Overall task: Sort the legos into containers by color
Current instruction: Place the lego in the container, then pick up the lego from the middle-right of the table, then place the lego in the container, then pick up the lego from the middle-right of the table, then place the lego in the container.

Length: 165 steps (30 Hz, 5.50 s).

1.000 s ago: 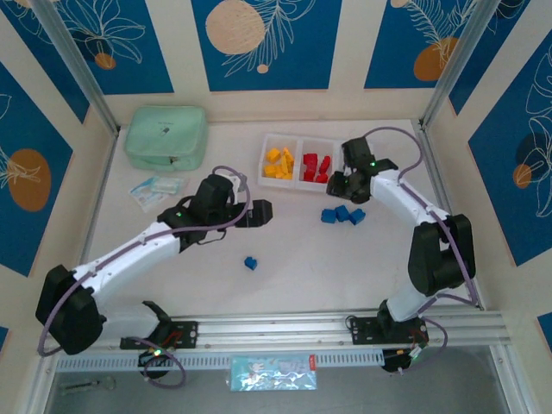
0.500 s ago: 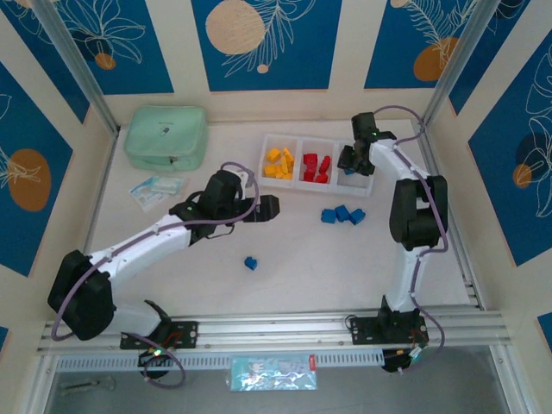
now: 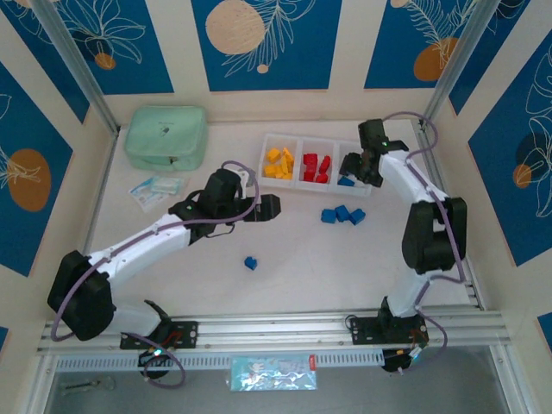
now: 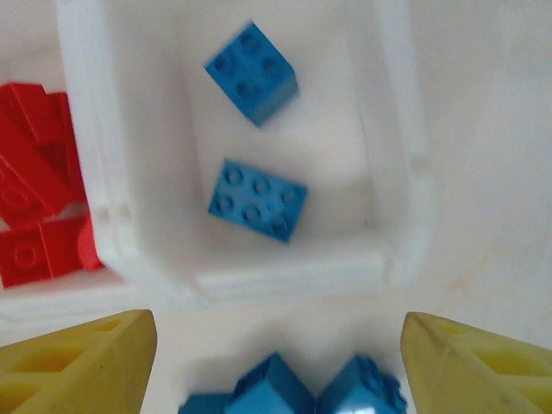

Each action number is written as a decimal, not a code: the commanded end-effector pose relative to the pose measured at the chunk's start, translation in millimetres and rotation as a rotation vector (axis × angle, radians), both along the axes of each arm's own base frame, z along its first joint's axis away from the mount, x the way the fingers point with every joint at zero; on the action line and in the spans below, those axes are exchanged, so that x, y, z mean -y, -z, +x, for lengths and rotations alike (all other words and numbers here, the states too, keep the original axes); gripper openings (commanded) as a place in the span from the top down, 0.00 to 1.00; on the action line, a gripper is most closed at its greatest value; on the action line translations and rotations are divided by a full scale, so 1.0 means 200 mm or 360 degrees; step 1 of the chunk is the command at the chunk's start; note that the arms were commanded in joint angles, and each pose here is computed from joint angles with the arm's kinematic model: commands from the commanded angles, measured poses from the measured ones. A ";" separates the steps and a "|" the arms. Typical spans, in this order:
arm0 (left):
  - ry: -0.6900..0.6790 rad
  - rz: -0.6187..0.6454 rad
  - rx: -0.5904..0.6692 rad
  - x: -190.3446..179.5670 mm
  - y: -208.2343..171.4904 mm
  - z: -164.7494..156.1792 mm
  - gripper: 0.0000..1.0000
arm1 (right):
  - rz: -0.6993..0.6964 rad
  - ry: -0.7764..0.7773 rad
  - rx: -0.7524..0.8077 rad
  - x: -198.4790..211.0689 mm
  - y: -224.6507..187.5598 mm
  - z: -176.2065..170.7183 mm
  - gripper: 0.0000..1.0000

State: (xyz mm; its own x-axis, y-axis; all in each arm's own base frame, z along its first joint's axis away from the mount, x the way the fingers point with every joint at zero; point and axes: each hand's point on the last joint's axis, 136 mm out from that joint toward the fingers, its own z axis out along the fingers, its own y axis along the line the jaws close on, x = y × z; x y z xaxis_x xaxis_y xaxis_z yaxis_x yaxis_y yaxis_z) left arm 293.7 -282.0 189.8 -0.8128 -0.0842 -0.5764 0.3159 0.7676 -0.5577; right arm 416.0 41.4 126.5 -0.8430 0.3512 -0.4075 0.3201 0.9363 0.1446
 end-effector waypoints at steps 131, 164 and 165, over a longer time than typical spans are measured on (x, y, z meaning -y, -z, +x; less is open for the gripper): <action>-0.0070 -0.0015 -0.0106 -0.05 0.08 -0.09 0.00 | 0.0125 -0.0258 -0.0261 -0.18 0.38 -0.26 0.68; -0.0061 -0.0076 0.0009 0.06 -0.06 0.12 0.00 | -0.0074 -0.0162 0.0102 -0.05 -0.06 0.42 0.39; -0.0064 -0.0074 0.0007 0.06 -0.06 0.12 0.00 | -0.0062 -0.0165 0.0097 -0.07 -0.07 0.40 0.39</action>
State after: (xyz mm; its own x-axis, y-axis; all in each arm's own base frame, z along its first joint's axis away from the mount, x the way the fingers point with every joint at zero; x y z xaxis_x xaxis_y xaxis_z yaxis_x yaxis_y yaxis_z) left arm 314.6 -292.7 185.0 -0.8255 -0.1470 -0.5449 0.2508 0.7693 -0.5876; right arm 503.2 48.0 113.2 -0.8577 0.2598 -0.4436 0.2341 0.9656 0.1129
